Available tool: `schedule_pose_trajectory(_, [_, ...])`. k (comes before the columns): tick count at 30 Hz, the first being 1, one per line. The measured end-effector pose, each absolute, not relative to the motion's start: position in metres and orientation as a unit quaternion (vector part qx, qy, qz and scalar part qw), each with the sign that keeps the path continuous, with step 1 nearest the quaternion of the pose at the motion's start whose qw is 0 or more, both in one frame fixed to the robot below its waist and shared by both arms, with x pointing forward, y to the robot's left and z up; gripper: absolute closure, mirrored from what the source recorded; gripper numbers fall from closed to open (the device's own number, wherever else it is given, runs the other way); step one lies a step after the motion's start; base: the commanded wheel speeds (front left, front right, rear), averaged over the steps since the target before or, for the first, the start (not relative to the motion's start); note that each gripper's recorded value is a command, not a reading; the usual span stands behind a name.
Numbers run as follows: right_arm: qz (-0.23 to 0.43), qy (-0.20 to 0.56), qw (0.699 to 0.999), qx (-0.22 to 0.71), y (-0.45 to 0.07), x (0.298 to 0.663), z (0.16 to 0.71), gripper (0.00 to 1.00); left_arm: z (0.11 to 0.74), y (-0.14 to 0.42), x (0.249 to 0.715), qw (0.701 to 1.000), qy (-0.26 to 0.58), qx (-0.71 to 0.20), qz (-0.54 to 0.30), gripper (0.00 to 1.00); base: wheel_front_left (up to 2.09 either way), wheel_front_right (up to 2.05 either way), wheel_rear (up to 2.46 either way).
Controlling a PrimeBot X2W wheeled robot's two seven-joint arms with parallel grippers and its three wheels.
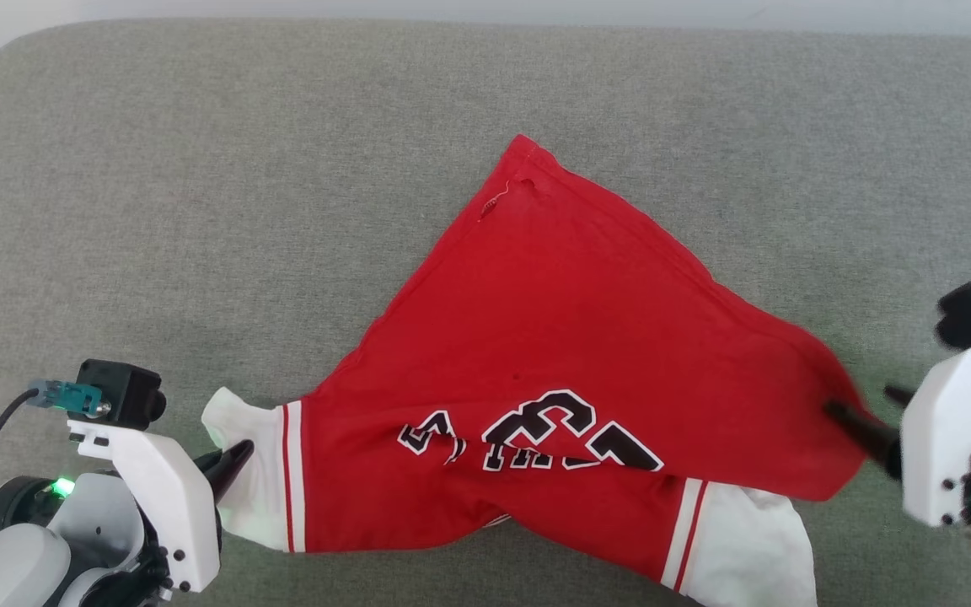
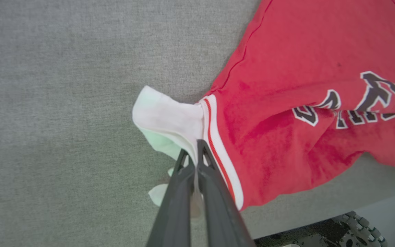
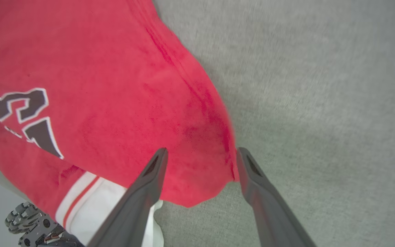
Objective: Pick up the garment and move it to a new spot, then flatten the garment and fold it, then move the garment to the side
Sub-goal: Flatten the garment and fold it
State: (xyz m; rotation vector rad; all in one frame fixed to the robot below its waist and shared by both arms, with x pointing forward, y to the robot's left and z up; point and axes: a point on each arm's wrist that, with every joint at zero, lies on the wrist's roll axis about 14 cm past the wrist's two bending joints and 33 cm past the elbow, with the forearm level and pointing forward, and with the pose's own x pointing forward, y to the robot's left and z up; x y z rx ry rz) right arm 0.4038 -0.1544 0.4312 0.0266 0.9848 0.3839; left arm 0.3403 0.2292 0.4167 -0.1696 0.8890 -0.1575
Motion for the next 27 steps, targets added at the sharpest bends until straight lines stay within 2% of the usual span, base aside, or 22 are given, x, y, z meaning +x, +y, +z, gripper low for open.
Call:
schedule_pose_trajectory(5, [0.198,0.403,0.893,-0.008,-0.146,0.424,0.472,0.00,0.420,0.229,0.340,0.900,0.422,-0.084,-0.076,1.00,0.00,0.00,0.00])
schedule_pose_trajectory(11, [0.248,0.286,0.925,-0.018,-0.104,0.466,0.520,0.00,0.423,0.228,0.336,0.902,0.415,-0.090,-0.077,1.00,0.00,0.00,0.00])
schedule_pose_trajectory(17, [0.323,0.234,0.917,-0.028,-0.044,0.503,0.528,0.00,0.424,0.228,0.330,0.903,0.413,-0.087,-0.076,1.00,0.00,0.00,0.00])
schedule_pose_trajectory(21, [0.361,0.227,0.904,-0.038,-0.006,0.524,0.518,0.00,0.424,0.232,0.325,0.904,0.413,-0.089,-0.069,1.00,0.00,0.00,0.00])
schedule_pose_trajectory(25, [0.384,0.250,0.887,-0.047,0.024,0.542,0.495,0.00,0.424,0.233,0.322,0.904,0.412,-0.093,-0.065,1.00,0.00,0.00,0.00])
schedule_pose_trajectory(27, [0.387,0.289,0.873,-0.065,0.035,0.553,0.467,0.00,0.422,0.235,0.320,0.903,0.415,-0.093,-0.061,1.00,0.00,0.00,0.00])
